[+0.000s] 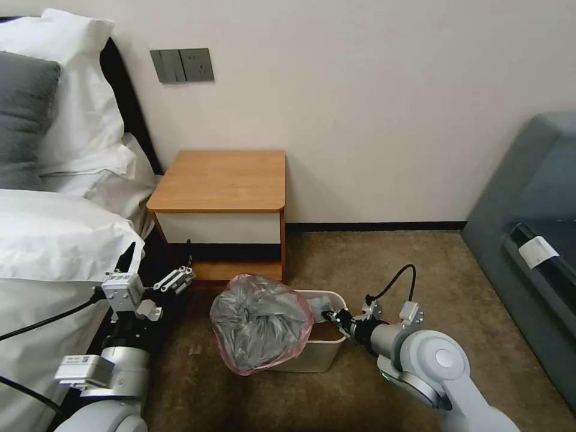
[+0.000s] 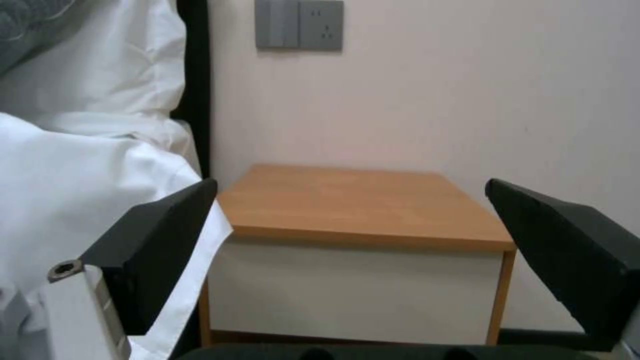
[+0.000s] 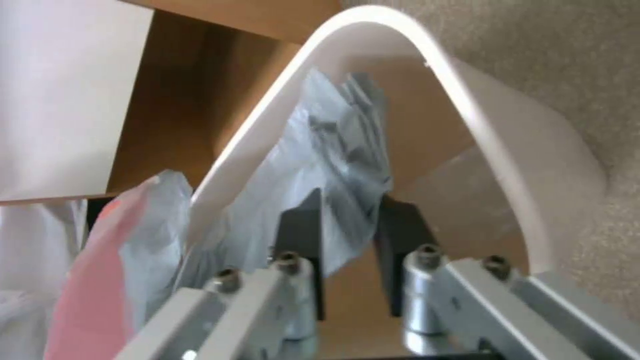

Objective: Pick up the garbage bag from the table and place it over the trash can.

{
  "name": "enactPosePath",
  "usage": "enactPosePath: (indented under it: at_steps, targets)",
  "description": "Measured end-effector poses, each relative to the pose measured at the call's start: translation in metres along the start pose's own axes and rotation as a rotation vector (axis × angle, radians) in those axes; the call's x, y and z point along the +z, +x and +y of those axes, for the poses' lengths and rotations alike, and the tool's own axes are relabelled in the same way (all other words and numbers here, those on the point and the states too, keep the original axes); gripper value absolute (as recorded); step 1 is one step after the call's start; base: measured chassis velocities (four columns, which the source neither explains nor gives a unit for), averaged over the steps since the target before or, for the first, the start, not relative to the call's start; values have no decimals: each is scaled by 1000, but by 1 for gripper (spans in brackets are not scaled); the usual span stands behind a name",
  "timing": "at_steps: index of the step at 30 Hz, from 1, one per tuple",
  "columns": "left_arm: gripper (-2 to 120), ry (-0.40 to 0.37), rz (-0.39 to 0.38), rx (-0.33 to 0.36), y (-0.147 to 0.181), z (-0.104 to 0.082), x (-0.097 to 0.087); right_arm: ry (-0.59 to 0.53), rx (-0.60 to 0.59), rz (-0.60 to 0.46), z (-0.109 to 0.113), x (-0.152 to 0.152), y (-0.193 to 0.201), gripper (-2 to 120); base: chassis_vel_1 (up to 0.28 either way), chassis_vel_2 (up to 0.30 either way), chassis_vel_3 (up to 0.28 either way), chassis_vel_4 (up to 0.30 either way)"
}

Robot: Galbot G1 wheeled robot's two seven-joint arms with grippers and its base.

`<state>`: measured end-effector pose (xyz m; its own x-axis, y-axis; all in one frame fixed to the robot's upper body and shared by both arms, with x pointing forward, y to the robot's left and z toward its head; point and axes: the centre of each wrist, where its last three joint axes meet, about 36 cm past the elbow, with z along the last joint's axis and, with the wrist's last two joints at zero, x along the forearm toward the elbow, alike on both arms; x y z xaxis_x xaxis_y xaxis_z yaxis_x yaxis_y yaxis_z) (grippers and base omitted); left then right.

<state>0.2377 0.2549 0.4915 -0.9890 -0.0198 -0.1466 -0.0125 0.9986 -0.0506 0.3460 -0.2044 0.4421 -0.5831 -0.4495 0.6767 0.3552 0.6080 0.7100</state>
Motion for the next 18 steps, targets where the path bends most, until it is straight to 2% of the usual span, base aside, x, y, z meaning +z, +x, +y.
enactPosePath:
  at_steps: [2,4,5,8,9,12,13,16,17,18]
  targets:
    - [100,1,0,0,0,0,0,-1,0,-1,1,-1,3,27,0,0,0,0]
    - [100,2,1,0,0,-1,0,-4,-1,-6,3,-3,9,39,0,0,0,0]
    - [100,2,1,0,0,-1,0,-4,-1,-6,3,-3,9,39,0,0,0,0]
    - [100,2,2,4,0,-1,1,-7,-7,-22,6,-5,19,53,0,0,0,0]
    - [100,2,2,4,0,-1,1,-7,-7,-22,6,-5,19,53,0,0,0,0]
    - [100,1,1,7,0,-1,0,-6,-20,-37,11,-7,32,67,0,0,0,0]
    - [100,1,1,7,0,-1,0,-6,-20,-37,11,-7,32,67,0,0,0,0]
    - [100,2,0,7,-1,-1,0,-2,-47,-57,20,-10,50,82,0,0,0,0]
    - [100,2,0,7,-1,-1,0,-2,-47,-57,20,-10,50,82,0,0,0,0]
    - [100,2,0,7,-1,-1,0,3,-63,-65,24,-10,56,86,0,0,0,0]
